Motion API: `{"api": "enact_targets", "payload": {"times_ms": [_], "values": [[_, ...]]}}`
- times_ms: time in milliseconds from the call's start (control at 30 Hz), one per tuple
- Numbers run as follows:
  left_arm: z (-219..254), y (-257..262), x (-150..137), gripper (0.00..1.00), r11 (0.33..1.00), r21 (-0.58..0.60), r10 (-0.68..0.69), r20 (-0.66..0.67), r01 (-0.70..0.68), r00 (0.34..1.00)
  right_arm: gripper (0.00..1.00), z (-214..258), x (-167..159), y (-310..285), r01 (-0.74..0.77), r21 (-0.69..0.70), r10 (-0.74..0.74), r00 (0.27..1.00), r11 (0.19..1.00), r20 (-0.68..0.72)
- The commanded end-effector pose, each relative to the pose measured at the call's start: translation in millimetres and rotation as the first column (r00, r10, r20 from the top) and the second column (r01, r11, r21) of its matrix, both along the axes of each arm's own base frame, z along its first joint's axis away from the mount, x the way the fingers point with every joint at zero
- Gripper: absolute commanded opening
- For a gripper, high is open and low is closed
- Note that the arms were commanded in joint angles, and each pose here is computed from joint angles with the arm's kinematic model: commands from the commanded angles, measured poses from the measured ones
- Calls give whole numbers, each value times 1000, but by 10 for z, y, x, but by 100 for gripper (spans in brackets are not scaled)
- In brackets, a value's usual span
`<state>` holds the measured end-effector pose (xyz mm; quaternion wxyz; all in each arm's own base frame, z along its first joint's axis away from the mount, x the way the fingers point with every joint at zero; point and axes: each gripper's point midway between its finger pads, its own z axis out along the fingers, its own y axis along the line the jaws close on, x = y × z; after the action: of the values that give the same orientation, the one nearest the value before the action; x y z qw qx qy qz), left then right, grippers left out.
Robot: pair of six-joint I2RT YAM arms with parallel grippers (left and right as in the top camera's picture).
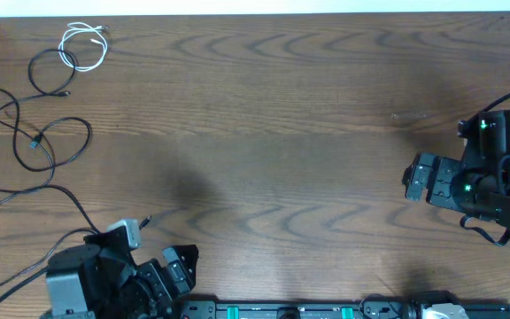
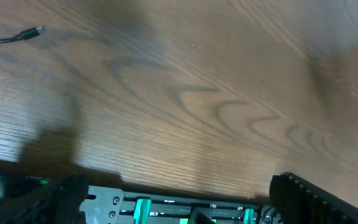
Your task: Untangle cables
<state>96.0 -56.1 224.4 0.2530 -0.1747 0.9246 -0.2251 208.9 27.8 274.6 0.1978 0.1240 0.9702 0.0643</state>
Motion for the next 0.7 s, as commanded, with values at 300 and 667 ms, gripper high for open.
{"api": "enact_targets", "payload": {"times_ms": [300, 667], "values": [[-74, 58, -64, 98, 999, 29, 24, -38, -23, 999, 99, 12, 4, -20, 14, -1, -14, 1000, 1000, 3], [19, 18, 125, 98, 990, 107, -109, 167, 92, 980, 99, 12, 4, -20, 14, -1, -14, 1000, 1000, 3]]}}
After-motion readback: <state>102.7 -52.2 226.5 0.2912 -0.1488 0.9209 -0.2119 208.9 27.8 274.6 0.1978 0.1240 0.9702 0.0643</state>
